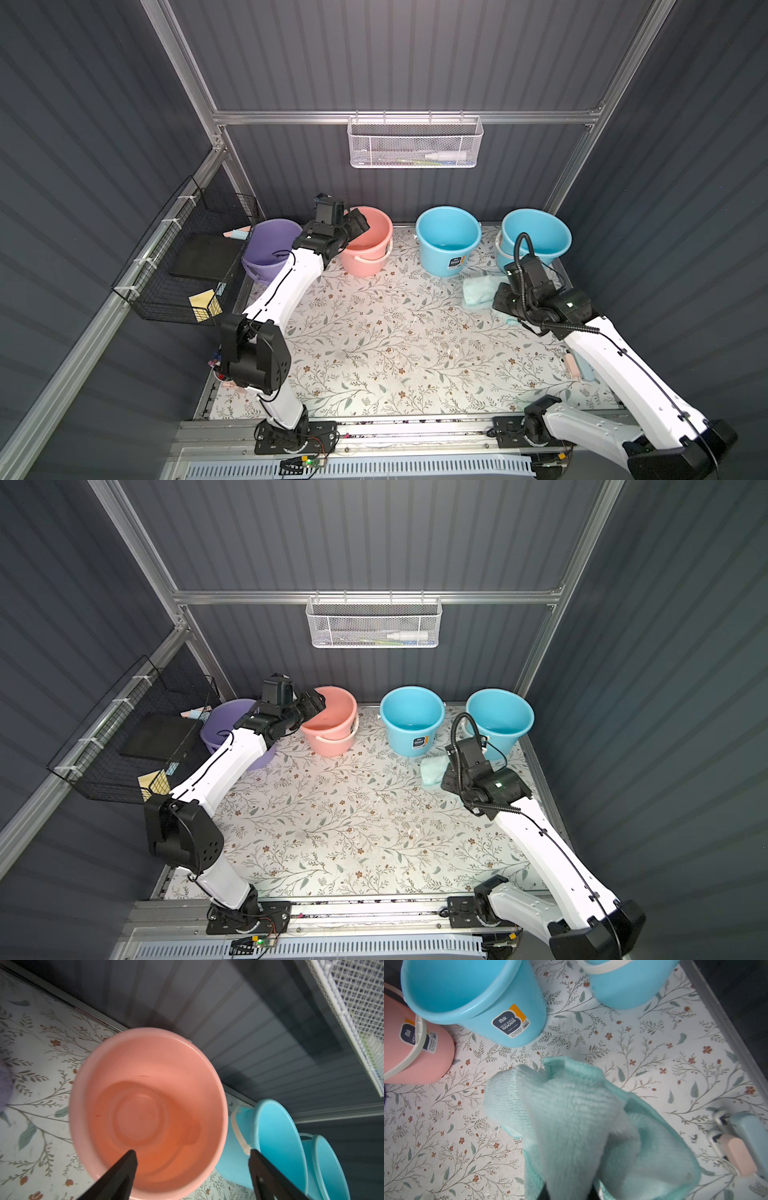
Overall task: Wipe the inside of the bucket with a cloth
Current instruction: Pick up the bucket from the center of the board.
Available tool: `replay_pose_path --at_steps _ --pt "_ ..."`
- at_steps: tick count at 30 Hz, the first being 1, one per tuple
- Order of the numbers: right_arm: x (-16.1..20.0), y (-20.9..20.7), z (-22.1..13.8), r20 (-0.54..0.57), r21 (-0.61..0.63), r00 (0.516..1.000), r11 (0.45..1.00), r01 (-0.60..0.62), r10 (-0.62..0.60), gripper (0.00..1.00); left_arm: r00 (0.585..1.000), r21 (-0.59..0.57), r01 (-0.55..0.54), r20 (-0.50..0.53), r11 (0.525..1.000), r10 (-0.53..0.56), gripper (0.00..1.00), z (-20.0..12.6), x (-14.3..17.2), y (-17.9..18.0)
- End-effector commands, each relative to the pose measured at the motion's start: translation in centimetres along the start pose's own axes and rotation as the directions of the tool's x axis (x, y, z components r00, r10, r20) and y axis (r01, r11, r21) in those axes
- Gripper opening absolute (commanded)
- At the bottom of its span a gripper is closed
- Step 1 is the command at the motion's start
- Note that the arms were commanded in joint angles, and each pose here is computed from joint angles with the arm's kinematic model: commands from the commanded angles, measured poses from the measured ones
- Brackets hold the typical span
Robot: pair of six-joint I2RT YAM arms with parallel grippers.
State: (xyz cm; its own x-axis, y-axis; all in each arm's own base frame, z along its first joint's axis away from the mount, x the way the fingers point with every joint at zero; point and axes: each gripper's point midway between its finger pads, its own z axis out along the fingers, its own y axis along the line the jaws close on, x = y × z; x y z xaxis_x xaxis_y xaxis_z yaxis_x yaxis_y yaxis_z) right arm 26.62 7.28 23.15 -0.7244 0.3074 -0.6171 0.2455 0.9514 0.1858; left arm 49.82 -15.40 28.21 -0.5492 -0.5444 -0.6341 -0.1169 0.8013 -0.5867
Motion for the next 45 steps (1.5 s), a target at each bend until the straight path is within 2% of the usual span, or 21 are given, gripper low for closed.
replay_pose_path --at_steps 1,9,14,19,28,38,45 --pt "-1.1 -2.2 -1.2 0.020 0.064 0.999 0.997 0.046 -0.047 0.02 0.999 0.087 -0.014 -0.037 0.996 0.017 0.87 -0.1 0.9 -3.6" --pt "-3.3 -4.9 -2.5 0.054 0.116 0.999 0.993 -0.001 -0.006 0.01 0.996 0.141 -0.005 -0.089 0.990 0.018 0.86 1.7 4.5 -7.7" --pt "-4.0 -5.5 -3.2 0.068 0.124 0.998 0.992 -0.008 0.000 0.01 0.995 0.191 0.076 -0.081 0.979 -0.061 0.82 2.9 5.9 -10.4" --pt "-4.4 -5.6 -3.8 0.080 0.120 0.997 0.993 -0.015 0.005 0.01 0.989 0.183 0.093 -0.129 0.979 -0.070 0.81 5.7 10.0 -14.0" --pt "-4.2 -5.8 -4.1 0.087 0.118 0.996 0.993 -0.016 0.005 0.01 0.974 0.091 0.207 -0.113 0.974 -0.197 0.81 7.6 13.6 -13.9" --pt "-4.0 -6.1 -4.3 0.095 0.125 0.995 0.992 -0.016 0.004 0.01 0.963 0.059 0.244 -0.132 0.968 -0.235 0.77 9.6 16.2 -13.7" --pt "-3.8 -6.2 -4.5 0.100 0.117 0.995 0.993 -0.025 0.013 0.01 0.966 0.049 0.234 -0.122 0.971 -0.226 0.66 11.0 16.7 -13.6"
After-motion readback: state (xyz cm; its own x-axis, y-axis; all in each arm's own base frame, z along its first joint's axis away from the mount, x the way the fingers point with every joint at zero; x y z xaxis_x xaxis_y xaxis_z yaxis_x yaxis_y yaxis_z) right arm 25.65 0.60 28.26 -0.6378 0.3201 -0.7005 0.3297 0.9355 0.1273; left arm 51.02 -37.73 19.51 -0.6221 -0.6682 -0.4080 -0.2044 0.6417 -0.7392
